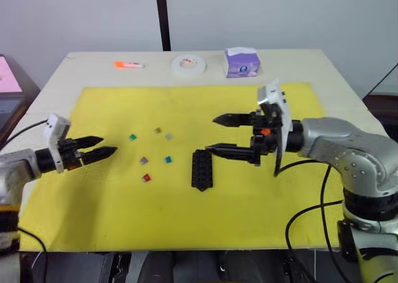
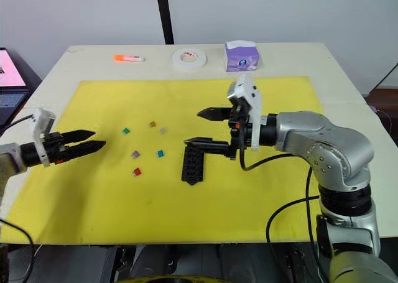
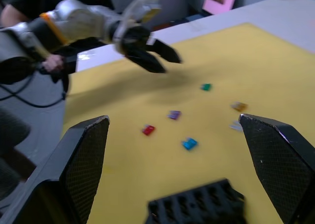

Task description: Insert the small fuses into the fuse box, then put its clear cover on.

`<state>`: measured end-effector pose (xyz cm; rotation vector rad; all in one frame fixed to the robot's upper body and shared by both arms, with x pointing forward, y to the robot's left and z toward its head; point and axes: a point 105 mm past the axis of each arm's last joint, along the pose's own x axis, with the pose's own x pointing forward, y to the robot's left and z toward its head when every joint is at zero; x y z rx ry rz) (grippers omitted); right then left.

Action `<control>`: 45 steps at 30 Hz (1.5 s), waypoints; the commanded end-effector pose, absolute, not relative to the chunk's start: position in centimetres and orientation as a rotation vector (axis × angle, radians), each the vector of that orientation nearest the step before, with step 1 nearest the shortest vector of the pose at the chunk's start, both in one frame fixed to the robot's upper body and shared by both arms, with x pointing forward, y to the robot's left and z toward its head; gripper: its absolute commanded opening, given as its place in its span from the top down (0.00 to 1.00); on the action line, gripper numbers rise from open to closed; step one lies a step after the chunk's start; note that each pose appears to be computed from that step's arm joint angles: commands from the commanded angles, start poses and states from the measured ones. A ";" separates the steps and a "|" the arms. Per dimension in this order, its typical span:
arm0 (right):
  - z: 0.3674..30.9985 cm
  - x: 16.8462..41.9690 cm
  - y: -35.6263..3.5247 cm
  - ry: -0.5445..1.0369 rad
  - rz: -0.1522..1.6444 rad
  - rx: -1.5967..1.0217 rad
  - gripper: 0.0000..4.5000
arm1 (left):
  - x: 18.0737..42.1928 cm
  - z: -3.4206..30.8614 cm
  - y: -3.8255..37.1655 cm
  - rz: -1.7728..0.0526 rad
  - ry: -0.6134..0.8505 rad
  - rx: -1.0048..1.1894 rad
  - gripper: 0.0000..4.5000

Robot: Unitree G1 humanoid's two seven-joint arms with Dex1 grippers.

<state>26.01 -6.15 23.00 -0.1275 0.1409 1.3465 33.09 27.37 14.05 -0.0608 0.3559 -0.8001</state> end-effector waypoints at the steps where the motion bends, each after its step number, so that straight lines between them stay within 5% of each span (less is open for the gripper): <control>1: 23.1 25.4 -5.7 0.115 1.362 -0.173 0.01 | 34.4 14.0 26.7 -0.864 0.376 -0.014 0.00; 15: 22.0 25.3 -6.7 0.137 1.280 -0.183 0.01 | 35.7 11.0 24.6 -0.985 0.563 -0.103 0.00; 21: 21.8 25.3 -7.0 0.141 1.263 -0.186 0.00 | 35.5 10.5 24.8 -0.969 0.583 -0.143 0.33; 34: 21.8 25.6 -7.3 0.136 1.254 -0.200 0.00 | 35.4 10.3 25.6 -0.920 0.571 -0.241 0.33; 37: 21.8 25.9 -7.3 0.135 1.245 -0.207 0.00 | 35.4 9.9 25.3 -0.924 0.573 -0.243 0.45; 44: 21.6 26.2 -7.7 0.139 1.222 -0.221 0.00 | 35.2 9.7 25.4 -0.927 0.568 -0.251 0.98; 45: 21.6 26.3 -7.7 0.140 1.220 -0.221 0.00 | 35.2 9.8 25.4 -0.926 0.562 -0.257 0.99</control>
